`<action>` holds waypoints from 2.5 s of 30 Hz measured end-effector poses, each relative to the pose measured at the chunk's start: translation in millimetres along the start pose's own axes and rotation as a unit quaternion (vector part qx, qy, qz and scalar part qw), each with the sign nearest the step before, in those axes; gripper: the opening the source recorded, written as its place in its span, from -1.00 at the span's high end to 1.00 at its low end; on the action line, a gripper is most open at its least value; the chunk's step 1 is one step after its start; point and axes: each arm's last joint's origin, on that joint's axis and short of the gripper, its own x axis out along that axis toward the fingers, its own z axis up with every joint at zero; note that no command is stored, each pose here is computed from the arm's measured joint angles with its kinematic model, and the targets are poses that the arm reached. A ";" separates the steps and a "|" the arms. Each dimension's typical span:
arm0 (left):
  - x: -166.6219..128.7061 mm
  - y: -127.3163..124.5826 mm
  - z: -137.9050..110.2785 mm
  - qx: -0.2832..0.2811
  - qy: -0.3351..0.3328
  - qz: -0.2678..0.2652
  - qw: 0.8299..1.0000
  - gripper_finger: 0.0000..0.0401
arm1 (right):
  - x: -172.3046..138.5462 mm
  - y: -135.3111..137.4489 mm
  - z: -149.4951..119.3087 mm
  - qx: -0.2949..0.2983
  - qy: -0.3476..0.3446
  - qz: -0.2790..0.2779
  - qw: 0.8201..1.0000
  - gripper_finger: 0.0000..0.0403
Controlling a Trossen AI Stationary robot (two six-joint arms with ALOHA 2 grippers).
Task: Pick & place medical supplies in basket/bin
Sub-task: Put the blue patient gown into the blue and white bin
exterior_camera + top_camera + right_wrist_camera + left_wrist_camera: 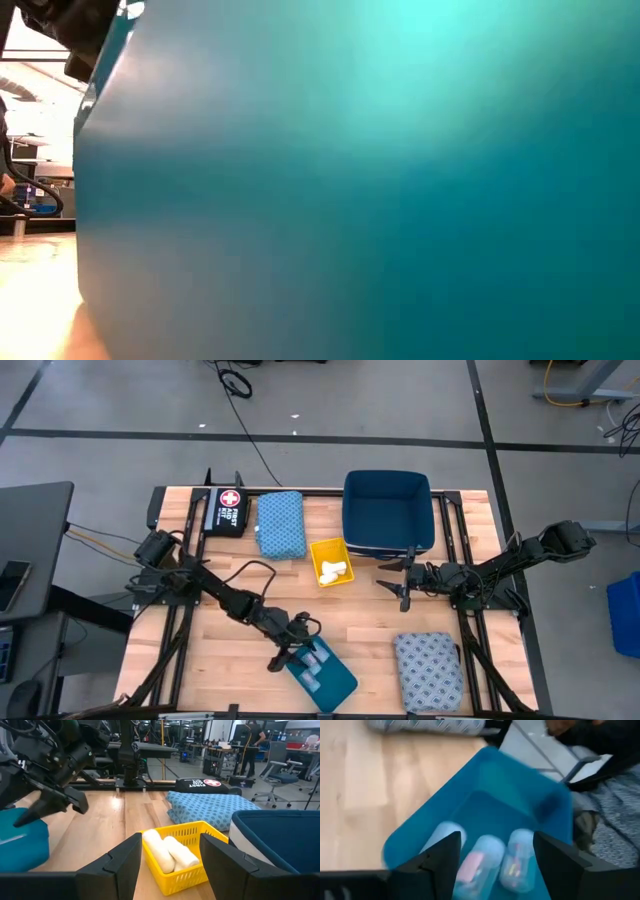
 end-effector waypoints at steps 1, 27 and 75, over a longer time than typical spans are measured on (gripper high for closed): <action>-1.4 -1.3 3.3 0.007 -0.010 -0.005 1.000 -0.16 | 0.0 0.0 0.0 -0.003 0.000 0.000 1.000 -0.03; -91.3 49.5 17.5 0.175 0.191 0.519 0.814 -0.35 | -0.1 -1.7 -3.4 -0.050 0.020 -0.031 0.998 -0.03; -101.3 159.2 -35.7 0.087 0.374 0.604 0.698 0.48 | -0.5 -3.2 -8.3 -0.080 0.046 -0.055 0.994 -0.03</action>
